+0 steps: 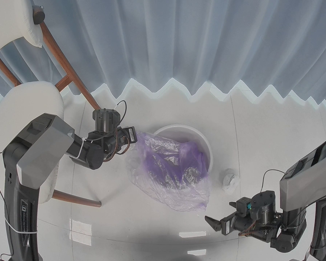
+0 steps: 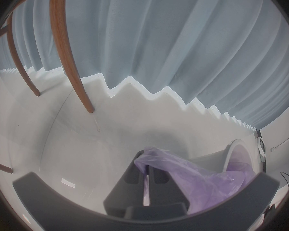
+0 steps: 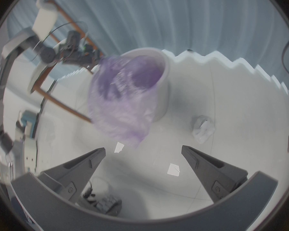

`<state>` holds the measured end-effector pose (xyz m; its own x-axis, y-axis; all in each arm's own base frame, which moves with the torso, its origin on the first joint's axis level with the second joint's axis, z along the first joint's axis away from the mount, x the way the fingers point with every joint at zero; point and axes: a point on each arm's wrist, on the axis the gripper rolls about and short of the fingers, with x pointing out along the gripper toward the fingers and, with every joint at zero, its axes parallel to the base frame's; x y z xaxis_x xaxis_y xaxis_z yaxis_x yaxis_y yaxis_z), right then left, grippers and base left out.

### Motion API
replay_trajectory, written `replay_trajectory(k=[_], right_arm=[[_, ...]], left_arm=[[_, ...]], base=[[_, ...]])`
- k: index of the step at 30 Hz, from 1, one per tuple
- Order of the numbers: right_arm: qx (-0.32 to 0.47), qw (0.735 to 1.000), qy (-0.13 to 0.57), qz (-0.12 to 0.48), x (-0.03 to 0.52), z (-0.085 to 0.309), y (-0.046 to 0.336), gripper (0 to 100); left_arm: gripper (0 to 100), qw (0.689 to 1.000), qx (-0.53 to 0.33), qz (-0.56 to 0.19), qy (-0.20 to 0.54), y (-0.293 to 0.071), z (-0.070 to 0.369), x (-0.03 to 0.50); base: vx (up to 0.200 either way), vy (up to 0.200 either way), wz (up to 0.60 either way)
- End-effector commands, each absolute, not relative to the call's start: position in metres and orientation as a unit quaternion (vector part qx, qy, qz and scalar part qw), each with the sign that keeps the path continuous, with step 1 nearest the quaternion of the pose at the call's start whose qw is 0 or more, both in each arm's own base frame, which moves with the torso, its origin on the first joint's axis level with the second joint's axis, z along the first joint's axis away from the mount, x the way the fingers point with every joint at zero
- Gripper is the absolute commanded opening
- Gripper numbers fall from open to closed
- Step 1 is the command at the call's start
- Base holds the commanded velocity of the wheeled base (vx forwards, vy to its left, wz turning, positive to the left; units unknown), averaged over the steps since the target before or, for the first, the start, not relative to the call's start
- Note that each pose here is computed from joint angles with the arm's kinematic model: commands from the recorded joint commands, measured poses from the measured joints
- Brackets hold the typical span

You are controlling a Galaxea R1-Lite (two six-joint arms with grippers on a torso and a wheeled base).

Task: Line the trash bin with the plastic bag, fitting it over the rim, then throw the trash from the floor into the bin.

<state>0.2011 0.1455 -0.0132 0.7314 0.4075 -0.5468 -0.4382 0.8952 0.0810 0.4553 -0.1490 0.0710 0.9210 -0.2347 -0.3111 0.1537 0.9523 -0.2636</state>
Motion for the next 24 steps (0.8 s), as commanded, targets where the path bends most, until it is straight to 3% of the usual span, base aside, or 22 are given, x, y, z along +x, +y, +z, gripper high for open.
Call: replay_trajectory(k=[1, 5, 10, 19, 24], right_arm=[[-0.065, 0.916, 0.271, 0.289, 0.172, 0.000, 0.157, 100], [-0.061, 0.921, 0.230, 0.309, 0.182, 0.006, 0.175, 100], [-0.074, 0.917, 0.206, 0.333, 0.199, -0.015, 0.211, 100], [-0.075, 0.931, 0.154, 0.321, 0.220, -0.023, 0.246, 100], [-0.043, 0.941, 0.077, 0.326, 0.250, -0.008, 0.278, 100]], left_arm=[[0, 0.973, -0.118, -0.108, 0.165, -0.155, 0.077, 0.450], [0, 0.974, -0.119, -0.109, 0.161, -0.155, 0.080, 0.449], [0, 0.974, -0.119, -0.111, 0.160, -0.156, 0.081, 0.448], [0, 0.973, -0.121, -0.115, 0.159, -0.160, 0.083, 0.446], [0, 0.974, -0.127, -0.117, 0.147, -0.159, 0.091, 0.446]], base=[[0.000, 0.000, 0.00], [0.000, 0.000, 0.00], [0.000, 0.000, 0.00], [0.000, 0.000, 0.00], [0.000, 0.000, 0.00]])
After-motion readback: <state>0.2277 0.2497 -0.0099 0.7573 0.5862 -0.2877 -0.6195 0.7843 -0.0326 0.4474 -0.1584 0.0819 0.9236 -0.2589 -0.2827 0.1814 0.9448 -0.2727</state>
